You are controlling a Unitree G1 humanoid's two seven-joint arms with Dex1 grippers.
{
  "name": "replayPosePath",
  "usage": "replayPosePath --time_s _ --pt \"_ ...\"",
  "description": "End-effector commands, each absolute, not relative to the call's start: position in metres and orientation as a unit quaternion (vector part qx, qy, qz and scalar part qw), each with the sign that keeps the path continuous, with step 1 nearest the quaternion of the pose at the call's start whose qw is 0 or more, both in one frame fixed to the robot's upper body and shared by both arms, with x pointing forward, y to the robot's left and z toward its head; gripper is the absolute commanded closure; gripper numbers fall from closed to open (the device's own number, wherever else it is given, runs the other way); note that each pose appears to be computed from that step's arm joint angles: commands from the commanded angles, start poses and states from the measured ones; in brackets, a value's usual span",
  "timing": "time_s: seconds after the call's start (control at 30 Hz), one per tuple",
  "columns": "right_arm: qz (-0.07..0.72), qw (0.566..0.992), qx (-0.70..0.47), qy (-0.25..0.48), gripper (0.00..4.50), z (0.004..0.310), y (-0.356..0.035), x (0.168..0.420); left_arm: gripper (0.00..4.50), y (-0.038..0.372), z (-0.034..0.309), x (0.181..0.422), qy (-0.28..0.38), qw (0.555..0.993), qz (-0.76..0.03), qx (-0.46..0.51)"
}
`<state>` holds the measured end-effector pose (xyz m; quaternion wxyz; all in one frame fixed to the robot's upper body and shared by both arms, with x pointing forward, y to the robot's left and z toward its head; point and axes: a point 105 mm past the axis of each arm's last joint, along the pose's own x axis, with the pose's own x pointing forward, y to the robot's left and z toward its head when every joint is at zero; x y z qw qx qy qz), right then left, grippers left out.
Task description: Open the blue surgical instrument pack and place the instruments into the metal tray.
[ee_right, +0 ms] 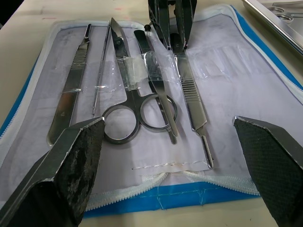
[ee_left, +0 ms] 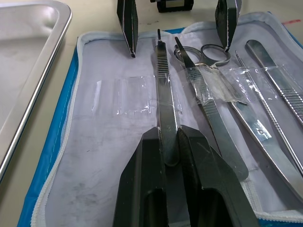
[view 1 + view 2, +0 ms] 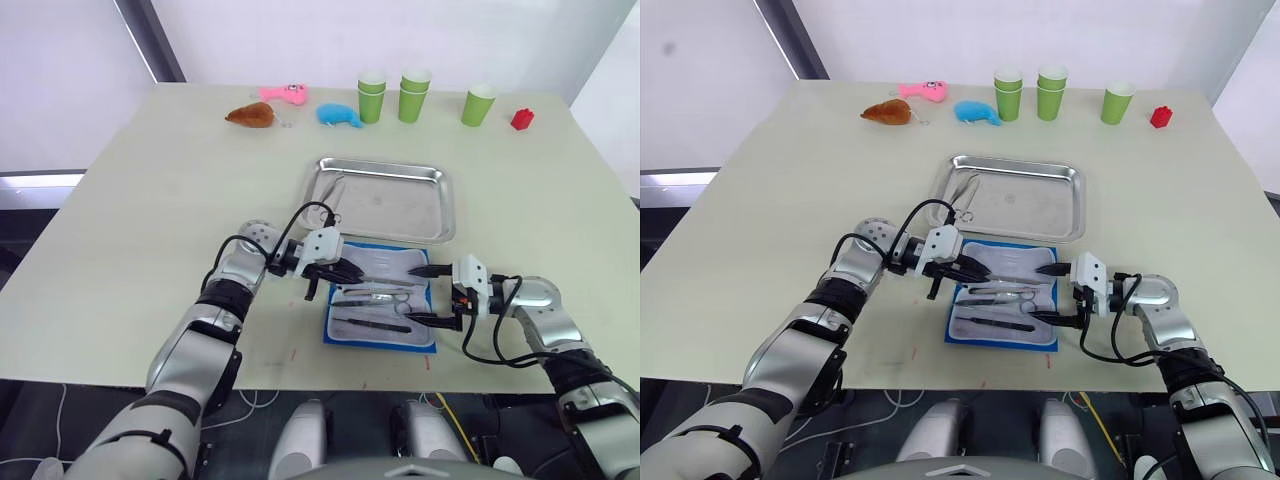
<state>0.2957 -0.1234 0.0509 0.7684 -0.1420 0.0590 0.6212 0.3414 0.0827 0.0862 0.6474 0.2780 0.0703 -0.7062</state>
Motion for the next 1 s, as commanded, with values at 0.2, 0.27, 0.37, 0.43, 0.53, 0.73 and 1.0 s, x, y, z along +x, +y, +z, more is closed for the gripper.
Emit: replayPosePath --time_s 0.2,0.27,0.37,0.43,0.53,0.73,1.0 --pt "0.624 0.750 -0.134 0.177 0.00 -0.003 -0.130 0.273 4.45 0.094 0.118 0.346 0.081 0.642 -0.689 0.327" --pt "0.624 0.749 -0.134 0.177 0.00 -0.003 -0.129 0.273 4.45 0.097 0.123 0.344 0.088 0.639 -0.688 0.331" --pt "0.624 0.748 -0.134 0.179 0.00 -0.004 -0.129 0.273 4.45 0.103 0.129 0.341 0.104 0.633 -0.688 0.340" --pt "0.625 0.748 -0.134 0.180 0.00 -0.005 -0.129 0.272 4.45 0.106 0.132 0.339 0.115 0.629 -0.686 0.348" --pt "0.626 0.747 -0.134 0.180 0.00 -0.005 -0.128 0.272 4.45 0.112 0.135 0.337 0.129 0.627 -0.680 0.357" --pt "0.628 0.746 -0.135 0.179 0.00 -0.004 -0.127 0.273 4.45 0.130 0.145 0.338 0.155 0.623 -0.660 0.390" --pt "0.629 0.744 -0.135 0.179 0.00 -0.004 -0.126 0.275 4.45 0.155 0.161 0.337 0.164 0.621 -0.647 0.411"
